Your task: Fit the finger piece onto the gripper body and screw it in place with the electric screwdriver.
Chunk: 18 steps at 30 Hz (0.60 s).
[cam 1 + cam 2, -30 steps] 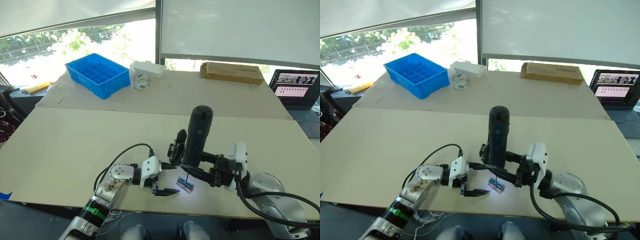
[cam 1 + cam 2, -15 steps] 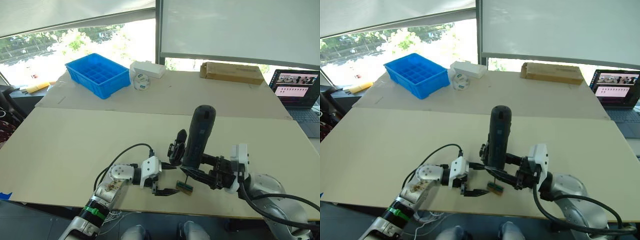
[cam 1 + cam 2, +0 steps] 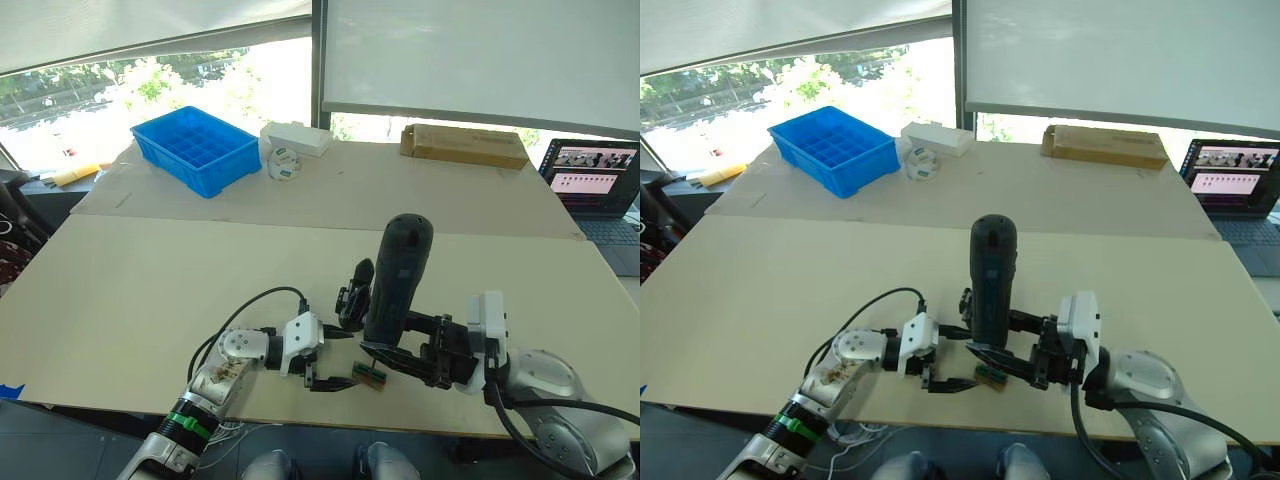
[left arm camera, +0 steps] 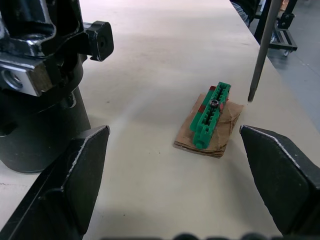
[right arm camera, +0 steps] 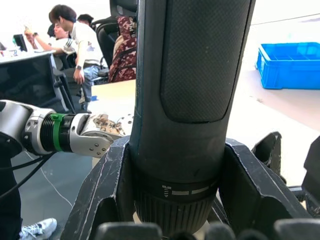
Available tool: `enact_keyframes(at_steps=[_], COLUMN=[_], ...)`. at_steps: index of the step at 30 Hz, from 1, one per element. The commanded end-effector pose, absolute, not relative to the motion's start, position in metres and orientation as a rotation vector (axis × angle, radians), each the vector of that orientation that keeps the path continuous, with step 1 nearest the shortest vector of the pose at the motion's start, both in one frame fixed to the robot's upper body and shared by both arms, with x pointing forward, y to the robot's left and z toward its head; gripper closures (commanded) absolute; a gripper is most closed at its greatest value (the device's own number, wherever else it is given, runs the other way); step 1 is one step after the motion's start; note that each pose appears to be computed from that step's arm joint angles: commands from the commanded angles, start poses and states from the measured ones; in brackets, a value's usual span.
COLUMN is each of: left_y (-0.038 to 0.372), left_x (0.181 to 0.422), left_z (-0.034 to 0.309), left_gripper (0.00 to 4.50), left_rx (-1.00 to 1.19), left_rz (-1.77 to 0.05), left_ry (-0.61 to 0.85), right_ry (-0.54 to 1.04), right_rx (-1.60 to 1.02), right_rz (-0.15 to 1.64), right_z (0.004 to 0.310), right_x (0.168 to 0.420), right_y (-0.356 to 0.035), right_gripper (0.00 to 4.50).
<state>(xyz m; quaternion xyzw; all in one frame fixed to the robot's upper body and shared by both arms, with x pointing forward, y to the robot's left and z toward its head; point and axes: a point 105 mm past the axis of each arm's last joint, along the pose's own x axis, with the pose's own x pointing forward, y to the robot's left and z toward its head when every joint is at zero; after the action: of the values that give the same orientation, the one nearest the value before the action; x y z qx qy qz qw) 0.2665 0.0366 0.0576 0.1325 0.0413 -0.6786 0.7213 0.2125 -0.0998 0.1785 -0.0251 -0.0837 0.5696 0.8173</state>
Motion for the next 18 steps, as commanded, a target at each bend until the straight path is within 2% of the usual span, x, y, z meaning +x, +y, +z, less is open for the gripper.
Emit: enact_keyframes(at_steps=[1, 18], left_y=[0.039, 0.038], left_x=[0.261, 0.261], left_z=[0.039, 0.041], left_gripper=[0.09, 0.09], left_rx=[0.291, 0.292], left_rz=[-1.504, -1.514], left_ry=[0.185, 0.181], right_ry=[-0.323, -0.340], right_rx=[-0.093, -0.149], right_rz=[1.229, 1.214], right_z=[0.208, 0.196], right_x=[0.204, 0.215], right_y=[-0.097, -0.093], right_gripper=[2.56, 2.56])
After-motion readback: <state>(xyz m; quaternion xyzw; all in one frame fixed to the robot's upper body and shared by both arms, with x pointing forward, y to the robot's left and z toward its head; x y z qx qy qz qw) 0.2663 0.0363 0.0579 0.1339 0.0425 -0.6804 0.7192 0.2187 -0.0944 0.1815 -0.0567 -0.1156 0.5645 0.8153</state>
